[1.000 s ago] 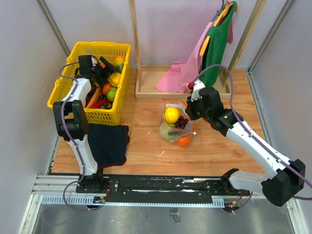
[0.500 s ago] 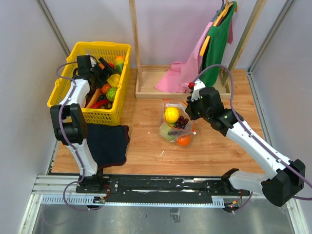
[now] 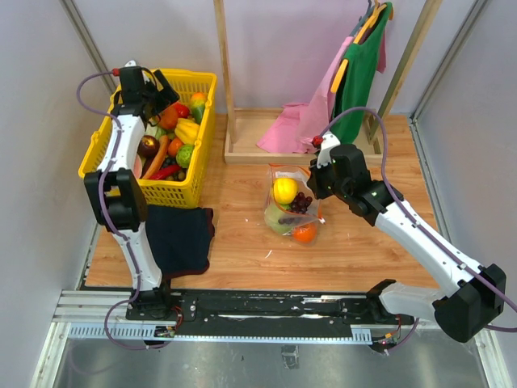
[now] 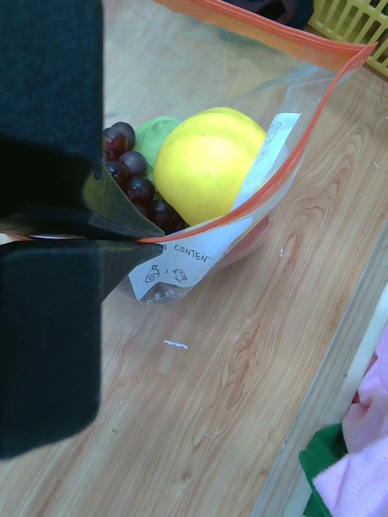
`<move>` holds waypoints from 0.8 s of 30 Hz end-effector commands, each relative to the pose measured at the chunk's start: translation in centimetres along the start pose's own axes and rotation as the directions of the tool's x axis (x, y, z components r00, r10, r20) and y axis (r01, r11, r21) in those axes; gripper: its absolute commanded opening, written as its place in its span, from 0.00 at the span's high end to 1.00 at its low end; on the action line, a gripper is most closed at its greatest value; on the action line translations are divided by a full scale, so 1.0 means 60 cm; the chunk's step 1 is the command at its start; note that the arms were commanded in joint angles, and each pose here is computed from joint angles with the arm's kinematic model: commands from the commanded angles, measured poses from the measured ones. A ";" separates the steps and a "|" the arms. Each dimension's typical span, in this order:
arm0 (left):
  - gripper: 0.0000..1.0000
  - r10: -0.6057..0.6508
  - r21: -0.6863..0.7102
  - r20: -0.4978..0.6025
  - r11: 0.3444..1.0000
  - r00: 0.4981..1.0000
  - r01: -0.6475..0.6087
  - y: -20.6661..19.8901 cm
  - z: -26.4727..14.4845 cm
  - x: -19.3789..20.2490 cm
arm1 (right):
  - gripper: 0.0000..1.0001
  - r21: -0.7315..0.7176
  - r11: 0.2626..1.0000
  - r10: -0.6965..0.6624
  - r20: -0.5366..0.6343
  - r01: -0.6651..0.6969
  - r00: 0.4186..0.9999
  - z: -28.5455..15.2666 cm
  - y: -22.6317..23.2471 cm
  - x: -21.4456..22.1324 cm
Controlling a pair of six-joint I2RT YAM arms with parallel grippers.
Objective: Place the food in the zip-top bag and seal the zipper
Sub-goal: Pick up the fake vegetable from the bin.
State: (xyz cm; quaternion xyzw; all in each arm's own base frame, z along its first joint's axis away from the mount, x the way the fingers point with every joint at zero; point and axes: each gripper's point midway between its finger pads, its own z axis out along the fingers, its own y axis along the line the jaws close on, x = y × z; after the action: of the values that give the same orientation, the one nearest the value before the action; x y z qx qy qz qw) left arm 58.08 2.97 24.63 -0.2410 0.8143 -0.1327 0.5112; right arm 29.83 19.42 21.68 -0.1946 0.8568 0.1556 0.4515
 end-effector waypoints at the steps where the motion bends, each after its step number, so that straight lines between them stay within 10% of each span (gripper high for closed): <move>1: 0.02 0.054 -0.116 -0.045 0.992 0.998 -0.059 0.054 0.052 0.020 | 0.99 0.019 1.000 -0.004 0.010 0.004 1.000 0.001 -0.015 -0.002; 14: 0.09 0.100 -0.198 -0.080 0.974 0.992 -0.114 0.112 0.124 0.058 | 0.99 0.018 1.000 -0.002 -0.002 0.002 1.000 0.006 -0.016 0.003; 24: 0.52 0.135 -0.160 -0.023 0.978 0.991 -0.137 0.079 0.071 0.013 | 0.99 0.011 1.000 0.002 0.001 -0.002 1.000 0.004 -0.014 0.002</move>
State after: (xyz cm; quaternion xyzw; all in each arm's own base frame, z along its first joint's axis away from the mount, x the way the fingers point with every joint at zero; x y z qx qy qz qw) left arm 61.17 6.27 15.40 -0.2354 0.8578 -0.0382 0.4553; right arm 30.04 19.13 21.59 -0.1905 0.8583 0.1540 0.4510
